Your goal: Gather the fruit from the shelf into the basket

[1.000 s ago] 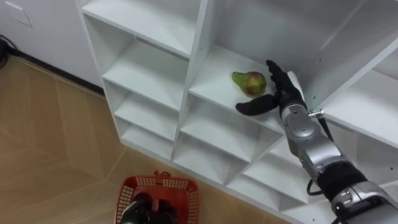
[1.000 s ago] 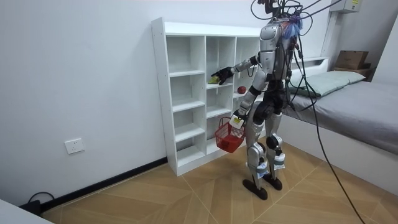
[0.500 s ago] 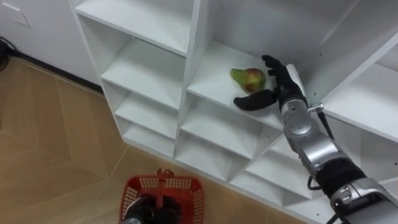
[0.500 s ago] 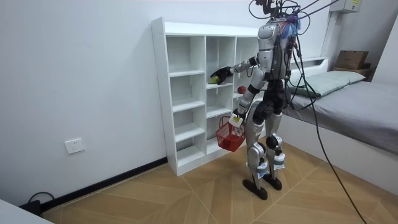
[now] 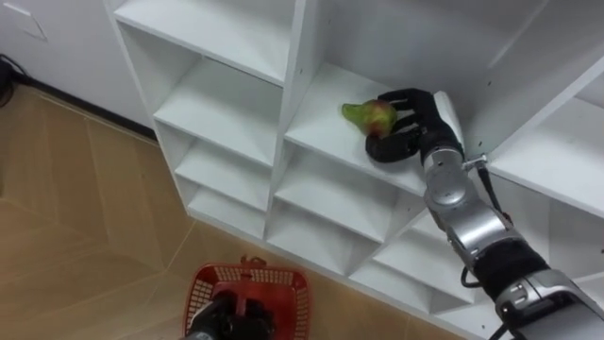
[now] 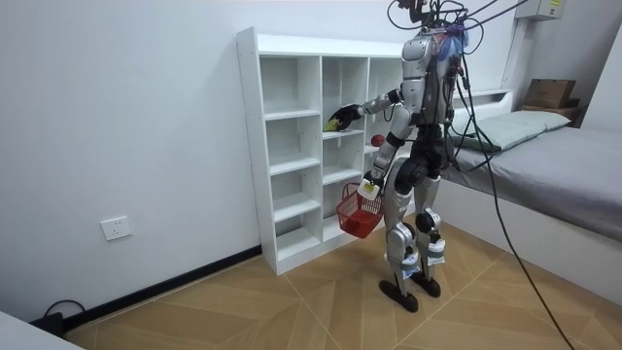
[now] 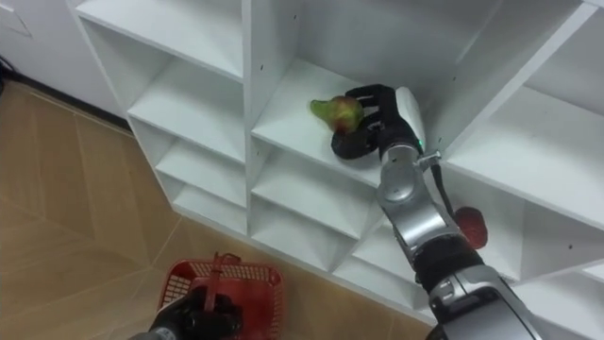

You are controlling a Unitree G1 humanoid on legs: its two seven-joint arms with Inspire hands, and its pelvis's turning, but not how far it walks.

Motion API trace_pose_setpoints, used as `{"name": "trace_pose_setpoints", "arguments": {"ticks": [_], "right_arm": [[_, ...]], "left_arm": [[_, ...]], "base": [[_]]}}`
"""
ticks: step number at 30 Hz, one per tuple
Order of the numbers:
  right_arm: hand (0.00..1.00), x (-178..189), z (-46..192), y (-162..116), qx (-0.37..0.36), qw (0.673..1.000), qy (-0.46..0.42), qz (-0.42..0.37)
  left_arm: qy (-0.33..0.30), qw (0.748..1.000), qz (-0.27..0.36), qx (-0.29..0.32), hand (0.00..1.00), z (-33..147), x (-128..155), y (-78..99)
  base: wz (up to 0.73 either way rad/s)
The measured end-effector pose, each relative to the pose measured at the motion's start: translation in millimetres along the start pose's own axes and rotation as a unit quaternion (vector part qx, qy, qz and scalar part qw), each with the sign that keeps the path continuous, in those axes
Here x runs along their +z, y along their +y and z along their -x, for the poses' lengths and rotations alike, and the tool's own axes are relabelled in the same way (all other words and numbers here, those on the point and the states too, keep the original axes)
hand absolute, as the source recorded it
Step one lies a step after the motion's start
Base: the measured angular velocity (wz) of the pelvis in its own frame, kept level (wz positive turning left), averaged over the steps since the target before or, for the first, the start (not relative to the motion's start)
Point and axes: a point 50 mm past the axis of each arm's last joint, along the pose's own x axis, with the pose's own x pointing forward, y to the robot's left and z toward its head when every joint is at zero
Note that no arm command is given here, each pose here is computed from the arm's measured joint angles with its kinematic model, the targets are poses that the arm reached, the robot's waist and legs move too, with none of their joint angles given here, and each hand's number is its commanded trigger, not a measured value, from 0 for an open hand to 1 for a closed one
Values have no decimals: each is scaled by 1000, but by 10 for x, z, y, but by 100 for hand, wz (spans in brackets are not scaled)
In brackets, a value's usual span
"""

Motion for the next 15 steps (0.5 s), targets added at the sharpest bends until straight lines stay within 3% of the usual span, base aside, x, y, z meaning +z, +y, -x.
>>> {"name": "trace_pose_setpoints", "arguments": {"ticks": [15], "right_arm": [[100,40,2,20,8,1000,-6,-19]], "left_arm": [[-5,1000,-1,-3,100,-13,42,-32]], "base": [[0]]}}
